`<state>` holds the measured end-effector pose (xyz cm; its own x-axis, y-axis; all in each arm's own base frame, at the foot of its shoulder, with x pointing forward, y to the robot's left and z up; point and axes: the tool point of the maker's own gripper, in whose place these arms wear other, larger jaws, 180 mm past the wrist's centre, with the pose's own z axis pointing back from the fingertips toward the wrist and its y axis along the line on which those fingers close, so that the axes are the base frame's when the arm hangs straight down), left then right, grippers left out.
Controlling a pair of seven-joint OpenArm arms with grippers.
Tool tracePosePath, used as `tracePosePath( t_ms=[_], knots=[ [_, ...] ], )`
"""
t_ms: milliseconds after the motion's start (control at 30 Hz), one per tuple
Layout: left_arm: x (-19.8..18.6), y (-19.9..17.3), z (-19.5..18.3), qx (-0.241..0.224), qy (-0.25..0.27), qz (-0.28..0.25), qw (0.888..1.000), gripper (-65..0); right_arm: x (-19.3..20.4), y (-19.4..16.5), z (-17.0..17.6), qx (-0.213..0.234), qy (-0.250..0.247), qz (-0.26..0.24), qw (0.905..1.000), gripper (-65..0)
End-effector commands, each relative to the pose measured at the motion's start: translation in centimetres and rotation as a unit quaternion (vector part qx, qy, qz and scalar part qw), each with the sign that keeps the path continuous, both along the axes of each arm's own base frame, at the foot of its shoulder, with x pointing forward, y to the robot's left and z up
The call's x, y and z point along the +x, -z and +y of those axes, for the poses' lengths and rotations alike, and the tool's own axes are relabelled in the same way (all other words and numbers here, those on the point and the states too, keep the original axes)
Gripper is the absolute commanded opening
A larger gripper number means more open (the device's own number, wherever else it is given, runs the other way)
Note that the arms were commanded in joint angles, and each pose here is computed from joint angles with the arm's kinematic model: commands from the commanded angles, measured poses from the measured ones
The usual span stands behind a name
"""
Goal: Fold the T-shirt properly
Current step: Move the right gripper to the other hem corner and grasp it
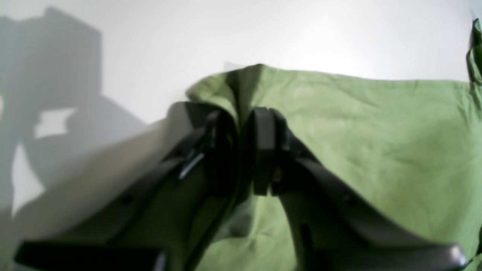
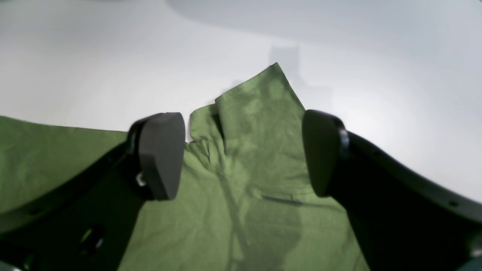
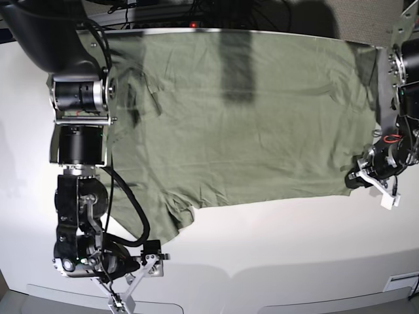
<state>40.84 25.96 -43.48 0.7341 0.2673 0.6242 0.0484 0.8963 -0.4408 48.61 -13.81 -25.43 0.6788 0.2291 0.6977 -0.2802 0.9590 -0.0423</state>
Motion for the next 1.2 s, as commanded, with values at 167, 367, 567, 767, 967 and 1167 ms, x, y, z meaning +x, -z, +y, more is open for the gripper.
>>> tracePosePath(
  t_ms=[167,367,567,767,967,1167],
  knots=[
    [1.5,-2.8,3.3,0.02,-0.022,-0.039,0.999,-65.0,1.1,-2.6,-0.5,0.009,0.007,-0.035,0.9993,-17.5],
    [1.6,-3.1,3.6,0.016,-0.028,-0.045,0.998,-65.0,1.1,-3.0,-2.3,0.042,0.038,-0.039,0.9976,-17.5],
    [2.4,-4.3,3.3,-0.028,-0.054,-0.07,0.996,-65.0,-0.2,-1.4,-6.3,0.059,0.088,-0.017,0.9942,-17.5],
    [2.5,-4.3,3.2,-0.034,-0.055,-0.069,0.995,-65.0,-2.2,3.1,-10.7,0.035,0.117,0.022,0.9923,-17.5],
    [2.4,-4.3,3.1,-0.034,-0.055,-0.068,0.996,-65.0,-3.2,7.6,-13.8,0.034,0.14,0.065,0.9874,-17.5],
    [2.4,-4.3,3.2,-0.034,-0.055,-0.068,0.996,-65.0,-4.1,10.8,-14.0,0.044,0.127,0.099,0.986,-17.5]
  ],
)
